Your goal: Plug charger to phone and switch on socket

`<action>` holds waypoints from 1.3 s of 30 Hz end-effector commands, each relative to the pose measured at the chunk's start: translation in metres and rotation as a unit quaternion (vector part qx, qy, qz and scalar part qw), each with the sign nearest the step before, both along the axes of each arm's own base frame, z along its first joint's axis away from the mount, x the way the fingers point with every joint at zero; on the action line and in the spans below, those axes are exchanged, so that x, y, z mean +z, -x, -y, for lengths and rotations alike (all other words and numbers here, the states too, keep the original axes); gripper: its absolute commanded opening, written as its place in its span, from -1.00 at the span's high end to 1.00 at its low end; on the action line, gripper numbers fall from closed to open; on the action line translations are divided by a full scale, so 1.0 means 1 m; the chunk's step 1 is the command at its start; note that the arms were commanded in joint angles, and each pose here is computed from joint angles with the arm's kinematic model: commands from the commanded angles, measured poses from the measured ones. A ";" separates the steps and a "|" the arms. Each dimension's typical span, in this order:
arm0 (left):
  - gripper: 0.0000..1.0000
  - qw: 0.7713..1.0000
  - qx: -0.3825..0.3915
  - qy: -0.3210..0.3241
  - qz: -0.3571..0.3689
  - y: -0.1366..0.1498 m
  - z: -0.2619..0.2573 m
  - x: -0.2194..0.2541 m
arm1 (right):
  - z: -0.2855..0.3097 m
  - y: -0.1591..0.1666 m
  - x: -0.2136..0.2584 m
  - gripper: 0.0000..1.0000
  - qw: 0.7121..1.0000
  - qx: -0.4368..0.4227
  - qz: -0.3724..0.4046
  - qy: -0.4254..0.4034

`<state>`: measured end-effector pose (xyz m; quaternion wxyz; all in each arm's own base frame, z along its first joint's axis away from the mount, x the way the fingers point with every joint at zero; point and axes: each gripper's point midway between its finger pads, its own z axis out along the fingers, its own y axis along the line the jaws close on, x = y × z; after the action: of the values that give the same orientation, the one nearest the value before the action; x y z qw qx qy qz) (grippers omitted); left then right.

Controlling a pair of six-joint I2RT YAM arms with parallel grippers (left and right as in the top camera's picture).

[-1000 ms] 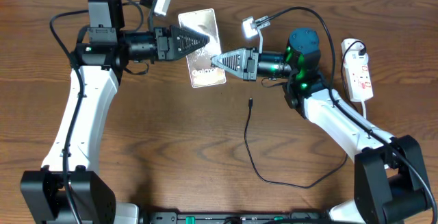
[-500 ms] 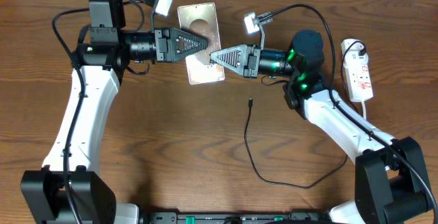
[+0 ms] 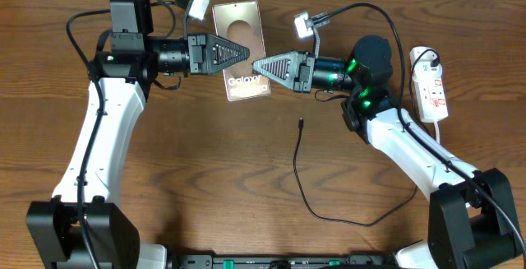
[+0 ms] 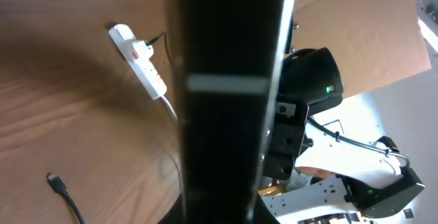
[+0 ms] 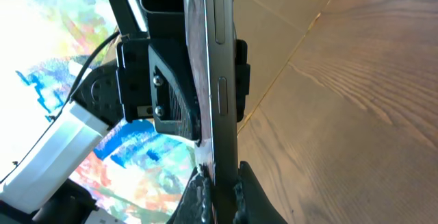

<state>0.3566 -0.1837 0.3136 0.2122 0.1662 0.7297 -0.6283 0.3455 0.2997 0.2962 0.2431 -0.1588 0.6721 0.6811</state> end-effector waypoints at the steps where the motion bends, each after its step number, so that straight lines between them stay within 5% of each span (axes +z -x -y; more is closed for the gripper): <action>1: 0.85 0.998 -0.050 0.024 0.018 0.023 0.016 0.021 | -0.002 -0.020 -0.005 0.95 0.999 -0.052 -0.005 0.002; 4: 0.85 0.999 0.012 -0.028 0.011 0.003 0.012 0.002 | 0.000 -0.020 -0.006 0.62 0.999 -0.049 0.019 0.008; 6: 0.85 0.991 0.087 -0.099 -0.019 -0.017 0.001 -0.027 | 0.003 -0.022 -0.015 0.18 0.998 -0.052 0.033 0.025; 9: 0.85 0.955 0.184 -0.220 -0.080 -0.029 -0.029 -0.077 | 0.009 -0.026 -0.039 0.01 0.996 -0.057 0.025 0.064; 15: 0.85 0.872 0.263 -0.390 -0.135 -0.017 -0.072 -0.141 | 0.041 -0.030 -0.118 -0.06 0.975 -0.091 -0.019 0.202; 19: 0.85 0.832 0.267 -0.466 -0.140 -0.006 -0.078 -0.178 | 0.087 -0.029 -0.183 -0.06 0.919 -0.158 -0.085 0.350; 26: 0.86 0.812 0.210 -0.520 -0.165 0.007 -0.053 -0.237 | 0.140 -0.003 -0.233 -0.05 0.830 -0.197 -0.155 0.498; 39: 0.84 0.785 0.186 -0.561 -0.184 0.011 -0.050 -0.279 | 0.131 0.014 -0.238 -0.07 0.827 -0.166 -0.160 0.513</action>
<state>0.3433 -0.1367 0.0397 0.0566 -0.0011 0.9943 -0.0907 0.3324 0.1637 0.0575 0.1214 -0.0189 0.9707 0.2065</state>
